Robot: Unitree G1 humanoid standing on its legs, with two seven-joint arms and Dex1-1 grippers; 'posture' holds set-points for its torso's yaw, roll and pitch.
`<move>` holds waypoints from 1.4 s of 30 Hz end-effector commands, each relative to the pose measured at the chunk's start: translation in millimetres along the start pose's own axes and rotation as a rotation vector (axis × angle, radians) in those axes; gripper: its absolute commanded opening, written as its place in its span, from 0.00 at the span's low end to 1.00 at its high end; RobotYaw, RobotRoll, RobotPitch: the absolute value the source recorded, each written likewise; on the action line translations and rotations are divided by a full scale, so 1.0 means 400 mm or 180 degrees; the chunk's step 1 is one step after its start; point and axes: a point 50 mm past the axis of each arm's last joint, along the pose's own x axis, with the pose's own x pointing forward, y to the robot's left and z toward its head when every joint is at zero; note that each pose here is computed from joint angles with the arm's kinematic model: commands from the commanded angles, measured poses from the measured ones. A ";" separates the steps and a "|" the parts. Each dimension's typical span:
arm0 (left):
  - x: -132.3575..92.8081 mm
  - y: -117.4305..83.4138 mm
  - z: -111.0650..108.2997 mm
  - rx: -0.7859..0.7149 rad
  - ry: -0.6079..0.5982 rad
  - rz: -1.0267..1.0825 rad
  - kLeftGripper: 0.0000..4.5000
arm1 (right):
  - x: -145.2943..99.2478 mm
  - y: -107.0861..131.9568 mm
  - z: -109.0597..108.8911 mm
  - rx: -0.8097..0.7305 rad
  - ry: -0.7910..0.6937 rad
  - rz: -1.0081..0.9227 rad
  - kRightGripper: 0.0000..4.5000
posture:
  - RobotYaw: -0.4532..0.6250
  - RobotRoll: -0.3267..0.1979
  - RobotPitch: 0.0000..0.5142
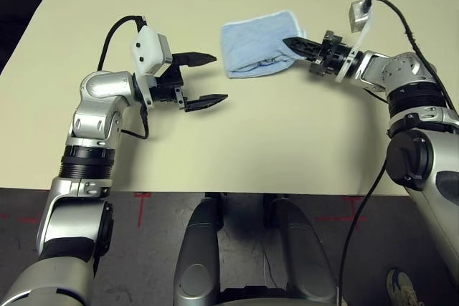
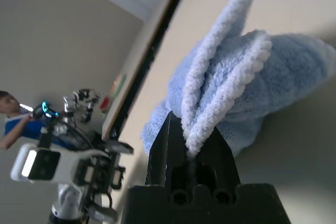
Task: Fold the towel and set it aside.
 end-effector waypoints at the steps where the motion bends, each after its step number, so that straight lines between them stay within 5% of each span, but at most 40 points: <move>1: 0.004 -0.015 -0.017 -0.0189 -0.0032 0.0059 1.00 | -0.020 0.006 0.066 -0.0275 -0.0660 -0.0076 0.01 | 0.44 0.62 0.57; 12: -0.007 -0.004 -0.022 -0.0246 0.0002 0.0282 1.00 | -0.094 -0.048 0.146 -0.1152 -0.2102 -0.1417 0.01 | 0.42 0.62 0.55; 19: -0.006 0.009 -0.021 -0.0231 -0.0017 0.0361 1.00 | -0.115 -0.074 0.143 -0.1321 -0.2303 -0.2057 0.01 | 0.41 0.62 0.55; 42: -0.041 -0.008 -0.019 -0.0258 0.0015 0.0563 1.00 | -0.107 -0.058 0.175 -0.1346 -0.2390 -0.2162 0.01 | 0.45 0.62 0.57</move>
